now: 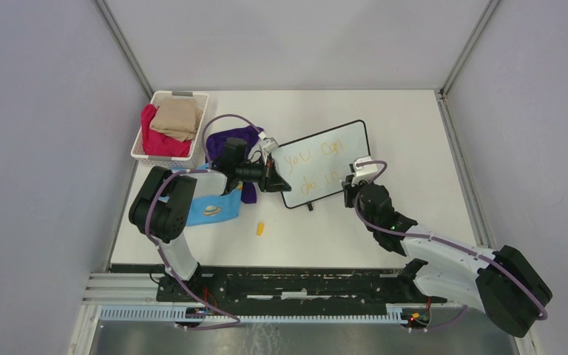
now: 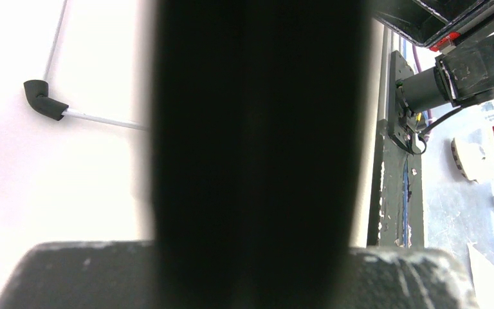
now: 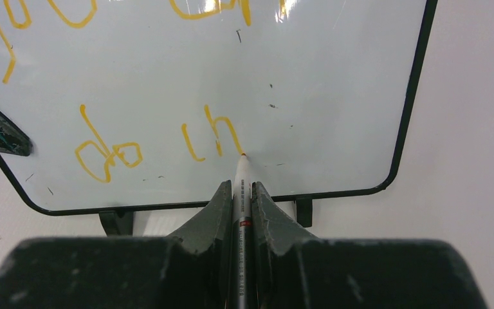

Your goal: Write a sentence on the whiteboard

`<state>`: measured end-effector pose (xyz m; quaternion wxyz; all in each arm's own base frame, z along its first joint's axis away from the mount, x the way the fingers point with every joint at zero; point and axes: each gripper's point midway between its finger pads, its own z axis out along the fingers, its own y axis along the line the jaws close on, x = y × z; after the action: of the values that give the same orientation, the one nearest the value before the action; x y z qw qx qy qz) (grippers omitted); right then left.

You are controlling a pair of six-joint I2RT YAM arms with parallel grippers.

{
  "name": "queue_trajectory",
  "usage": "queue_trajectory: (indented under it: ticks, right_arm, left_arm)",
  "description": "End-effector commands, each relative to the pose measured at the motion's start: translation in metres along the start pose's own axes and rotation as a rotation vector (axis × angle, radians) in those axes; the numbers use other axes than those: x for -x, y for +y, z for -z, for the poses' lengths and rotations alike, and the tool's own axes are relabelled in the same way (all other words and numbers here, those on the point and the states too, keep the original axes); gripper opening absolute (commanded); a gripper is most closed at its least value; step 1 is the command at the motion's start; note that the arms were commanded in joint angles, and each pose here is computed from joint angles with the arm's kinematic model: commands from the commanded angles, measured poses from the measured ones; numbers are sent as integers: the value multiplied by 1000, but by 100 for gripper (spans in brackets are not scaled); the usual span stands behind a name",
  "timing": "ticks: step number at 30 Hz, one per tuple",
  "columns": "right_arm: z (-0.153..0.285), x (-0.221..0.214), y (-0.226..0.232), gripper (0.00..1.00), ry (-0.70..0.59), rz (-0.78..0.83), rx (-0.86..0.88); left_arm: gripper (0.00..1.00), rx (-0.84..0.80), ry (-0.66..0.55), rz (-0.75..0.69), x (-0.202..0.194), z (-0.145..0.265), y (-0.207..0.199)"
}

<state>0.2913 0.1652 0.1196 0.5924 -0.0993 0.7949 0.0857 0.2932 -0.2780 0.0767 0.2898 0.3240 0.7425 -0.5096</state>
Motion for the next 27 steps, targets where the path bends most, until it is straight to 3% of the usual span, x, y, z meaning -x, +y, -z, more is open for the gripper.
queue_trajectory:
  ticks: [1, 7, 27]
  right_arm:
    - [3, 11, -7, 0, -44, -35, -34]
    - [15, 43, -2, 0, -175, -90, 26]
    - [-4, 59, -4, 0, -165, -61, -19]
  left_arm:
    - [2, 93, 131, 83, -49, -6, 16]
    - [2, 94, 130, 81, -48, -6, 16]
    - [2, 92, 135, 82, -50, -7, 16]
